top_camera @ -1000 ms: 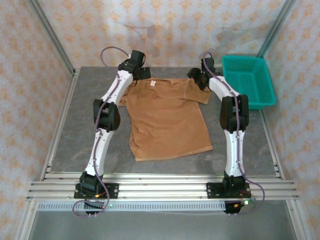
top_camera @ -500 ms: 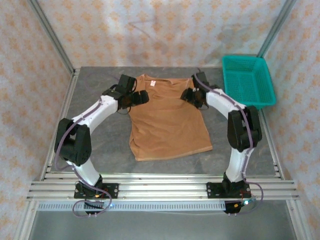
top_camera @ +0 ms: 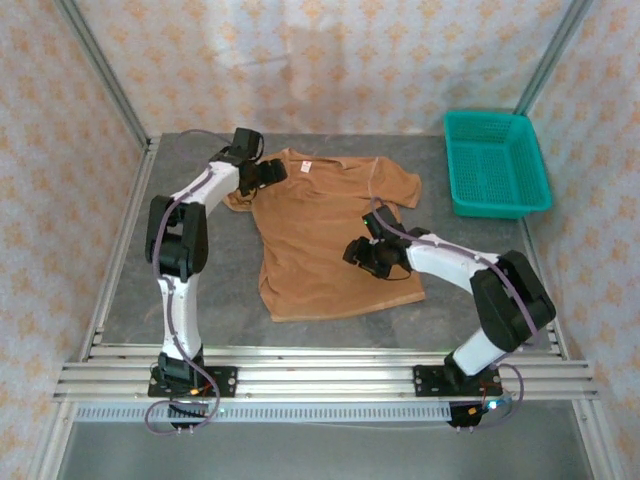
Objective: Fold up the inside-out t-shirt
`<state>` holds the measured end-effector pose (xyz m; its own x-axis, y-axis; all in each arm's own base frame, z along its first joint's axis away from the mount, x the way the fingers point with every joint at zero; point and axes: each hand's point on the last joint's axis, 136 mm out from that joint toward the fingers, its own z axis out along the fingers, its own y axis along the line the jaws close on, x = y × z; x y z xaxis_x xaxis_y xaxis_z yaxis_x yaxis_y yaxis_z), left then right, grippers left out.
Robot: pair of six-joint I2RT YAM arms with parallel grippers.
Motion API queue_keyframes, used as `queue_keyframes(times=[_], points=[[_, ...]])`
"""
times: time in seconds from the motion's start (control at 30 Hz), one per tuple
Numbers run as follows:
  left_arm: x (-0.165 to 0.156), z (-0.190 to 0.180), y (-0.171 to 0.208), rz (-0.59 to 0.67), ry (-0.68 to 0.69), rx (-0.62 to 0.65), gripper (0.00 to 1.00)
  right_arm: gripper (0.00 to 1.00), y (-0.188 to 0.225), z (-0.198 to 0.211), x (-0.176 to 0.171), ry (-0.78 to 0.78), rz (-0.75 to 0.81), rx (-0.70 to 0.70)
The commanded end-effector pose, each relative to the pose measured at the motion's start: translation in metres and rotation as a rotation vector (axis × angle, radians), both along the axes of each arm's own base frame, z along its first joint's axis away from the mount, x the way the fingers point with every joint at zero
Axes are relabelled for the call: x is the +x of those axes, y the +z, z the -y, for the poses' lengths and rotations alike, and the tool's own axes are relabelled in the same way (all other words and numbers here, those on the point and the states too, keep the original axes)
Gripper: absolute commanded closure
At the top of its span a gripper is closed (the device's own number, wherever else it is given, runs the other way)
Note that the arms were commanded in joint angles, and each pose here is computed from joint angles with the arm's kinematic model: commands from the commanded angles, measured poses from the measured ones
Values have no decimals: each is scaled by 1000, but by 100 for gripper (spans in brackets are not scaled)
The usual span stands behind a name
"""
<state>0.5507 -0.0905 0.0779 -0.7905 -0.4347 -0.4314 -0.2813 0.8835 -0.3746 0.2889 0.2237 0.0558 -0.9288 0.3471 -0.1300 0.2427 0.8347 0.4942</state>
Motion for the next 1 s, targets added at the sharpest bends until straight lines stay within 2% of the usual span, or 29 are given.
queue_keyframes(times=[0.0,0.2,0.3,0.43,0.53,0.63,0.8,0.83,0.9,0.97], points=[[-1,-23,-23,-87,51,-6,14,45,-15,10,4,-44,-3,-45],[3,-68,-65,-152,197,-58,14,45,-33,29,-4,-54,-44,-131],[-6,-105,-72,-190,280,-25,15,46,-45,48,-11,-81,-89,-177],[-6,-153,-50,-147,371,17,15,46,-52,64,-17,-103,-104,-209],[4,-166,-23,-109,367,58,15,46,-53,61,-16,-95,-110,-198],[14,-161,14,-54,299,143,15,46,-49,53,-12,-79,-116,-182],[-4,-142,86,13,230,530,13,45,-13,43,4,-40,-45,-166],[-10,-133,95,21,224,557,13,44,-5,43,10,-31,-22,-173],[-23,-103,97,40,180,490,13,43,11,47,28,-29,29,-197],[-36,-62,84,51,126,315,15,43,22,55,57,-45,82,-224]])
